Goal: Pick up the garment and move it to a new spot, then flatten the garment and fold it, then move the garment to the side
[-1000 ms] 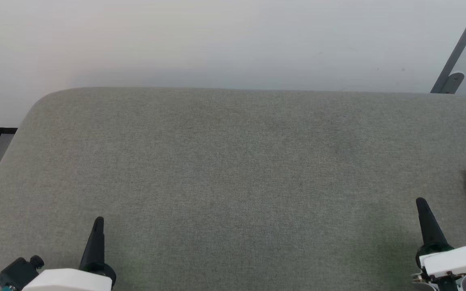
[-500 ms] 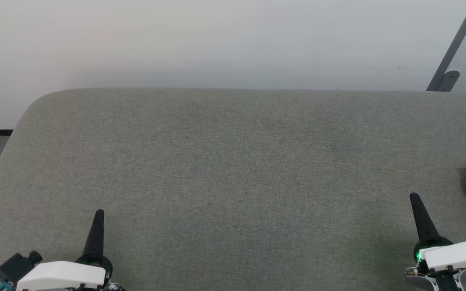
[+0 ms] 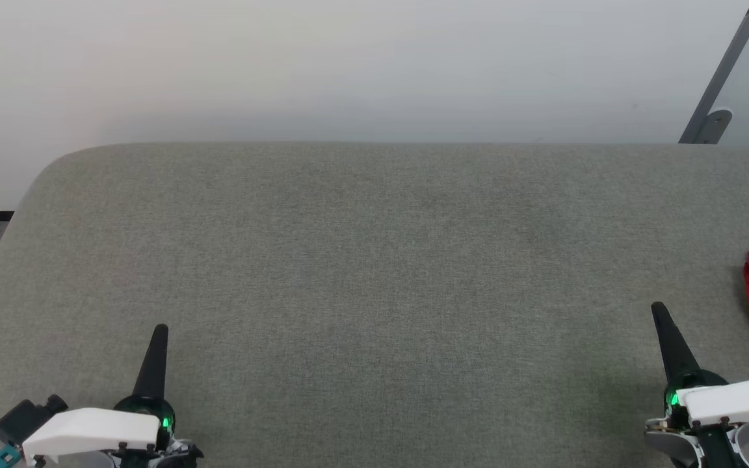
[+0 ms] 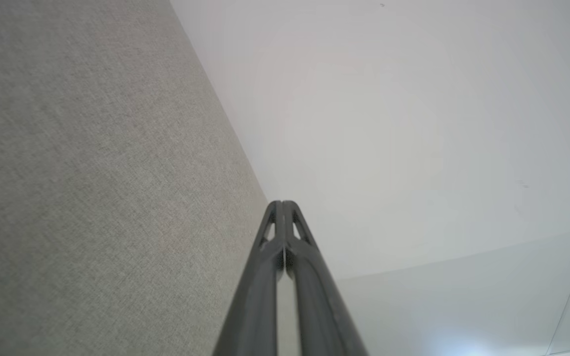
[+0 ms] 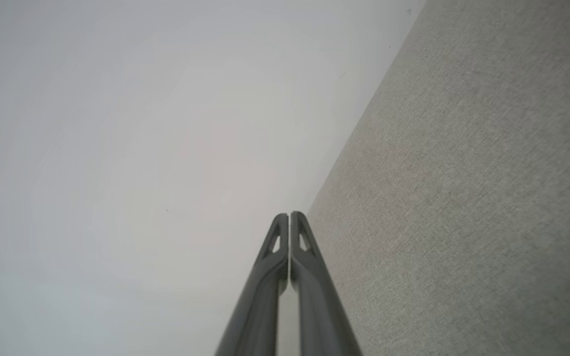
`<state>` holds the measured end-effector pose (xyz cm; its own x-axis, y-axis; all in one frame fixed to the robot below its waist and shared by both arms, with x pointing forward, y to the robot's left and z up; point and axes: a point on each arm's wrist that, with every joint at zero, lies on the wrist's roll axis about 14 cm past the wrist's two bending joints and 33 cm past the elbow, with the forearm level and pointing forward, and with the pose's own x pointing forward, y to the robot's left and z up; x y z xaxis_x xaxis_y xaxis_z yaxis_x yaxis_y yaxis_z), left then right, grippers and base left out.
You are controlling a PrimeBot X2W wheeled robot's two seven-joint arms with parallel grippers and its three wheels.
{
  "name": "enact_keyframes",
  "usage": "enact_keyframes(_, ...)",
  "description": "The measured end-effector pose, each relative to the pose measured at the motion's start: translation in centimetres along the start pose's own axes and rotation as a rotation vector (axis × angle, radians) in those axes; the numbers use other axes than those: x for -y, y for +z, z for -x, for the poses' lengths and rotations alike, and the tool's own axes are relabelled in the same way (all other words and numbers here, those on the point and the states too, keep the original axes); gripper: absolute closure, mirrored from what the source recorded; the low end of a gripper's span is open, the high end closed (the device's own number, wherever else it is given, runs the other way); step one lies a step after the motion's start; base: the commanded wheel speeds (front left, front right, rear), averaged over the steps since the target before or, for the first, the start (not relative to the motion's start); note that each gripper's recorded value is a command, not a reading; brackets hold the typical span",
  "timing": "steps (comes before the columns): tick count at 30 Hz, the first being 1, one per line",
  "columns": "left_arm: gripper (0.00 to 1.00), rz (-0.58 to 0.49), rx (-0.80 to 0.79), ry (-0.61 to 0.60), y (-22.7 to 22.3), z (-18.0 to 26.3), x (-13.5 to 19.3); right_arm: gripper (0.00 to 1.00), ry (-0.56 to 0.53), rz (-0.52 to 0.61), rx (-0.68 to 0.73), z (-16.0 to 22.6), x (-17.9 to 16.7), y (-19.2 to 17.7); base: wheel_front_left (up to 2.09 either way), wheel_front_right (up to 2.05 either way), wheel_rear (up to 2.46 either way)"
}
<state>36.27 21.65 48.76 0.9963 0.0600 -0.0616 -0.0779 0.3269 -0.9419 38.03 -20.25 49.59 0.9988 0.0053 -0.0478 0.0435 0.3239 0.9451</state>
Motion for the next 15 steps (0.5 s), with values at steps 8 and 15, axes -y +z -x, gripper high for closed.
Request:
enact_keyframes(8,1.00,0.068,-0.009,-0.010,-0.20,-0.44,0.39,1.00,0.008,-0.068,0.003,-0.16,-0.23,0.02,0.00,0.00,0.00)
enact_keyframes(15,1.00,0.127,-0.016,-0.020,-0.44,-0.85,0.80,1.00,0.016,-0.122,0.005,-0.36,-0.46,0.07,0.00,0.00,0.00)
